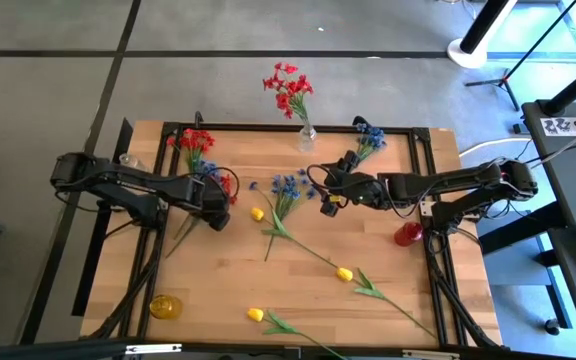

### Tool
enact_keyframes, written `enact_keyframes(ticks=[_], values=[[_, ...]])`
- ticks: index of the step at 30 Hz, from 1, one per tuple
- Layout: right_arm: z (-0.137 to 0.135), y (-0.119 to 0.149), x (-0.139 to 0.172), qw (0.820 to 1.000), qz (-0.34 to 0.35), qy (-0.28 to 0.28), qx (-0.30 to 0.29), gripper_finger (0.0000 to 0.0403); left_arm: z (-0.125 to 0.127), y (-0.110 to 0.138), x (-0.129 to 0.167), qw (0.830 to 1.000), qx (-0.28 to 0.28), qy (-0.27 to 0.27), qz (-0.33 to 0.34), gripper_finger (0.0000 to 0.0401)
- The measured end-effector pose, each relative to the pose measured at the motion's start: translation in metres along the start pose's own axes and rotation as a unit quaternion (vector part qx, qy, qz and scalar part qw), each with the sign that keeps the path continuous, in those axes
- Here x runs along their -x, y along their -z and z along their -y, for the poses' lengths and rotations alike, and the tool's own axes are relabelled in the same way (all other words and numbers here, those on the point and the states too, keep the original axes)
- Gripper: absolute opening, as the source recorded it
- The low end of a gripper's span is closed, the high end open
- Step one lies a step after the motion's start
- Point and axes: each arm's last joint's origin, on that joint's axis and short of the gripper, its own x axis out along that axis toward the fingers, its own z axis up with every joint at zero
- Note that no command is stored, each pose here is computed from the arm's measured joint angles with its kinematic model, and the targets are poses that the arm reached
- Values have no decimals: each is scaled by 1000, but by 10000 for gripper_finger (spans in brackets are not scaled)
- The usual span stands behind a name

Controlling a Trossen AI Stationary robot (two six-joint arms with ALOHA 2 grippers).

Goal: Sort flowers into vase by color
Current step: Put the bottom red flower into the transparent vase

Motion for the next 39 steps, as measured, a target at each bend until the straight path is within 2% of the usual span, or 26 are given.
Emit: enact_keyframes(ticks=[5, 8, 14, 16, 21, 24, 26, 28, 30, 32, 34, 37, 39], values=[[-1, 1, 0, 1000, -2, -22, 4, 296, -13, 13, -19, 998, 46, -38, -17, 107], [-2, 0, 0, 1000, -1, -27, 14, 296, -18, 19, -27, 996, 74, -42, -16, 94], [-2, 2, 0, 999, -8, -27, 23, 296, -9, 26, -23, 998, 55, -37, 22, 38], [-2, 3, 0, 999, -11, -27, 28, 296, -1, 26, -16, 998, 43, -23, 42, 13], [3, -1, 9, 999, 1, -34, 41, 296, 26, 14, 18, 994, 13, 35, 101, 5], [10, -9, 21, 998, 24, -53, 30, 296, 46, 4, 48, 979, -19, 77, 187, 4], [12, -12, 26, 995, 38, -85, 20, 296, 59, -1, 66, 955, -46, 112, 270, 4], [8, -13, 26, 989, 62, -132, -9, 296, 75, -8, 80, 922, -57, 162, 347, 3], [2, -7, 23, 979, 81, -187, -29, 296, 86, -13, 88, 885, -77, 215, 406, 3], [-5, 1, 17, 966, 107, -232, -47, 296, 97, -16, 90, 841, -93, 273, 457, 3], [-9, 12, 13, 960, 120, -245, -64, 296, 102, -15, 85, 798, -122, 314, 499, 2], [-10, 24, 10, 956, 157, -231, -91, 296, 107, -11, 75, 725, -148, 375, 559, 2], [-9, 28, 10, 949, 187, -228, -114, 296, 109, -9, 66, 686, -163, 398, 587, 2]])
